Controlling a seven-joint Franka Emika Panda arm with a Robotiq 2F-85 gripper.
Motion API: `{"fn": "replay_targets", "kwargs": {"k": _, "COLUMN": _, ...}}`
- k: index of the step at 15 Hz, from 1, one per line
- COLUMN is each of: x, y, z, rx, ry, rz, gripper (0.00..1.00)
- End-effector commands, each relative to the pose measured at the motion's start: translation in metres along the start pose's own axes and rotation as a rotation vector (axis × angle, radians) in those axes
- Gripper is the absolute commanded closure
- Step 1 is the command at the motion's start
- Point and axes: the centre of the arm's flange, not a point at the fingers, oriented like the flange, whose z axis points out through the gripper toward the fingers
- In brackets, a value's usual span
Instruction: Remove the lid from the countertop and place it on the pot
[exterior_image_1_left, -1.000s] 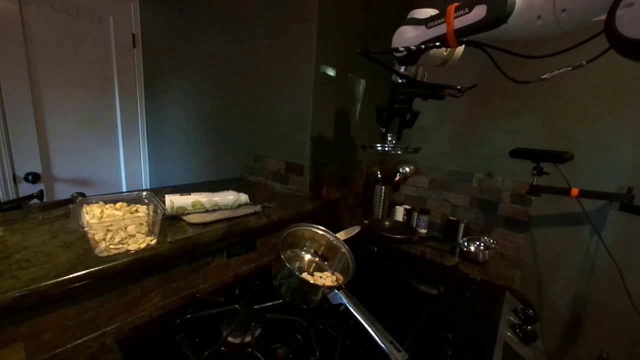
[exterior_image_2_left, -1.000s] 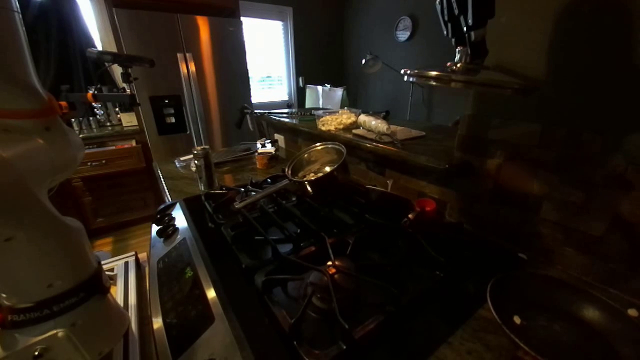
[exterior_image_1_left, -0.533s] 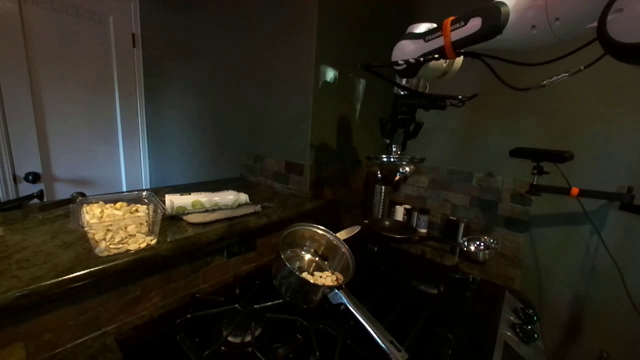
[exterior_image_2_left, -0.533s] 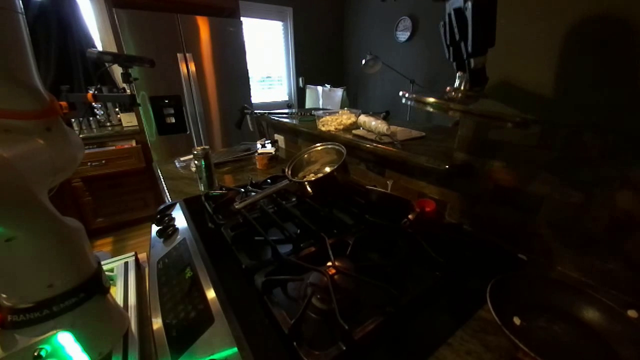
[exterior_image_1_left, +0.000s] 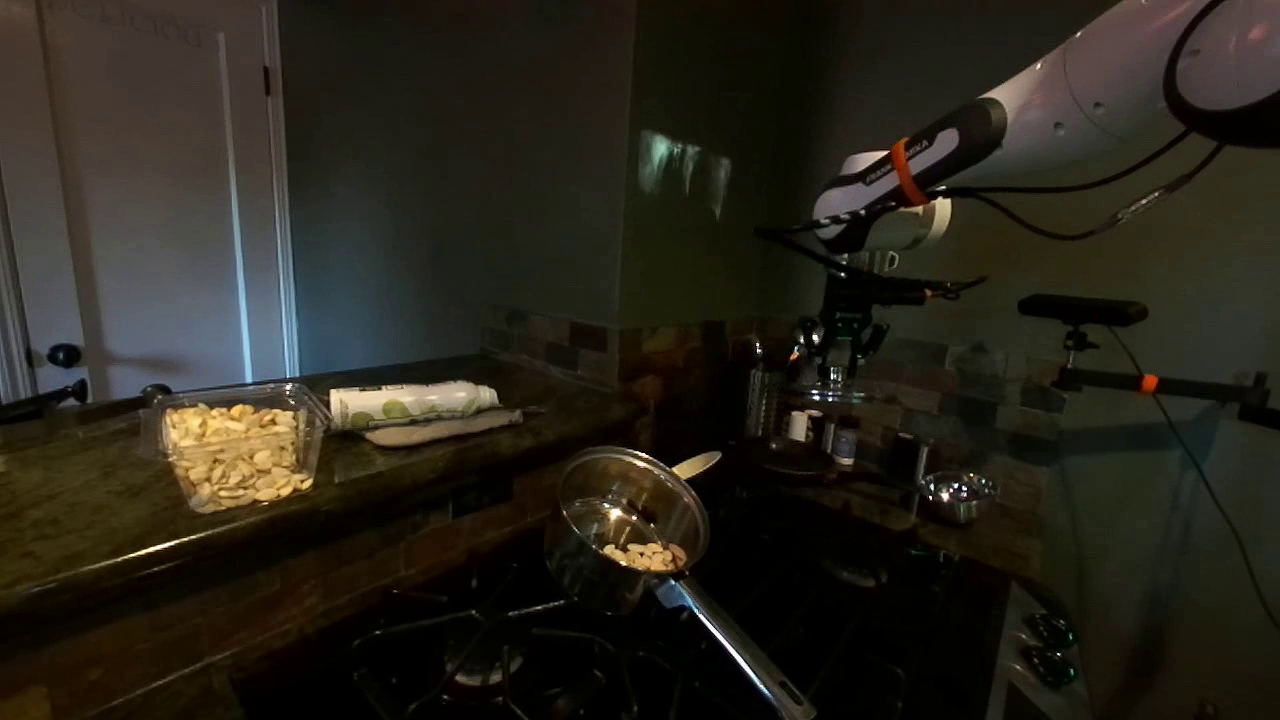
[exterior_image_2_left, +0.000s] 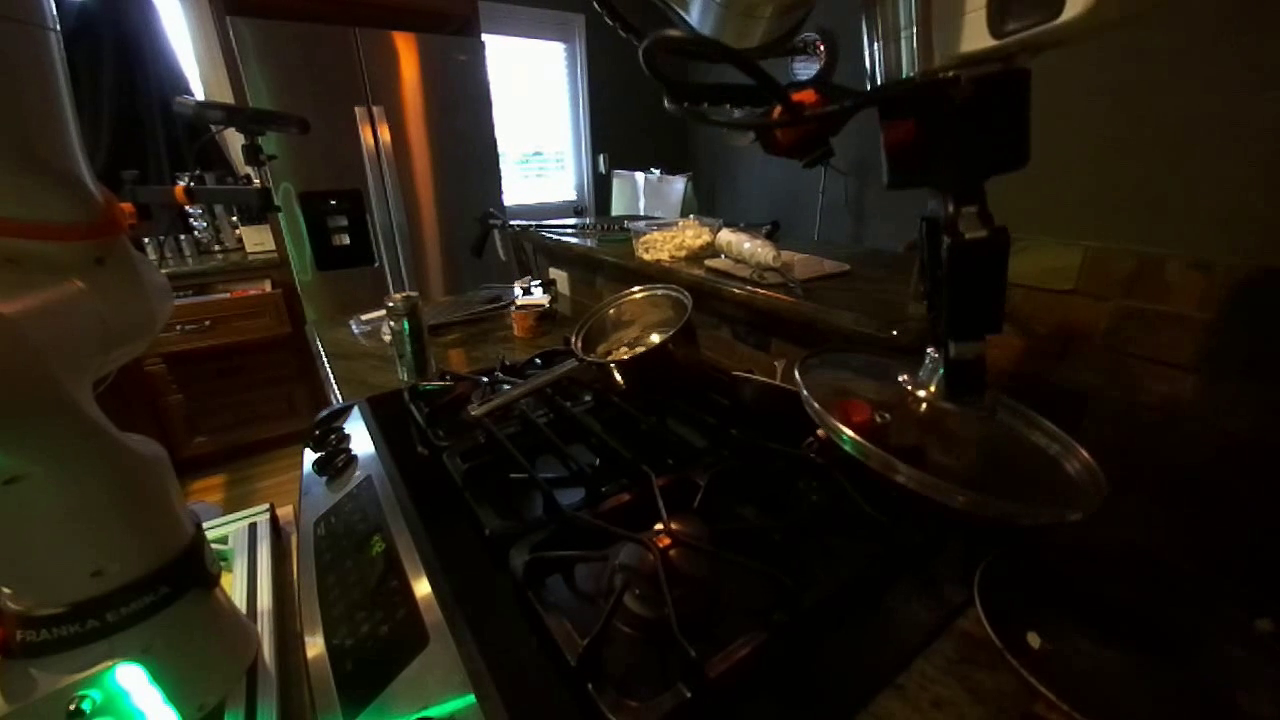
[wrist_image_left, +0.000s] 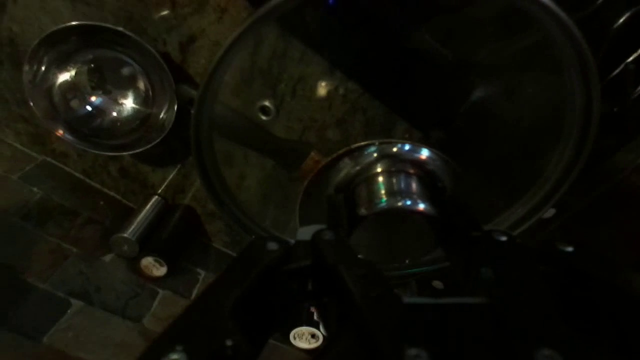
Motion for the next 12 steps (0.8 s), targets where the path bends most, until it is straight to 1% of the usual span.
{"fn": "replay_targets", "kwargs": {"k": 1, "x": 0.000, "y": 0.000, "z": 0.003, "rx": 0.001, "ry": -0.006, "rz": 0.005, "gripper": 0.52}}
{"fn": "replay_targets", "kwargs": {"k": 2, "x": 0.000, "y": -0.001, "z": 0.004, "rx": 0.003, "ry": -0.008, "rz": 0.009, "gripper": 0.52}}
{"fn": "replay_targets", "kwargs": {"k": 3, "x": 0.000, "y": -0.002, "z": 0.003, "rx": 0.006, "ry": -0.008, "rz": 0.011, "gripper": 0.77}}
{"fn": "replay_targets", "kwargs": {"k": 4, "x": -0.001, "y": -0.007, "z": 0.010, "rx": 0.022, "ry": 0.015, "rz": 0.021, "gripper": 0.77}}
{"fn": "replay_targets", "kwargs": {"k": 5, "x": -0.001, "y": -0.011, "z": 0.020, "rx": 0.017, "ry": 0.030, "rz": 0.026, "gripper": 0.77}}
{"fn": "replay_targets", "kwargs": {"k": 7, "x": 0.004, "y": -0.025, "z": 0.048, "rx": 0.040, "ry": 0.062, "rz": 0.032, "gripper": 0.77}}
{"fn": "replay_targets", "kwargs": {"k": 8, "x": 0.008, "y": -0.031, "z": 0.061, "rx": 0.059, "ry": 0.075, "rz": 0.048, "gripper": 0.77}}
{"fn": "replay_targets", "kwargs": {"k": 9, "x": 0.014, "y": -0.038, "z": 0.074, "rx": 0.069, "ry": 0.109, "rz": 0.065, "gripper": 0.77}}
{"fn": "replay_targets", "kwargs": {"k": 12, "x": 0.033, "y": -0.050, "z": 0.110, "rx": 0.070, "ry": 0.170, "rz": 0.109, "gripper": 0.77}}
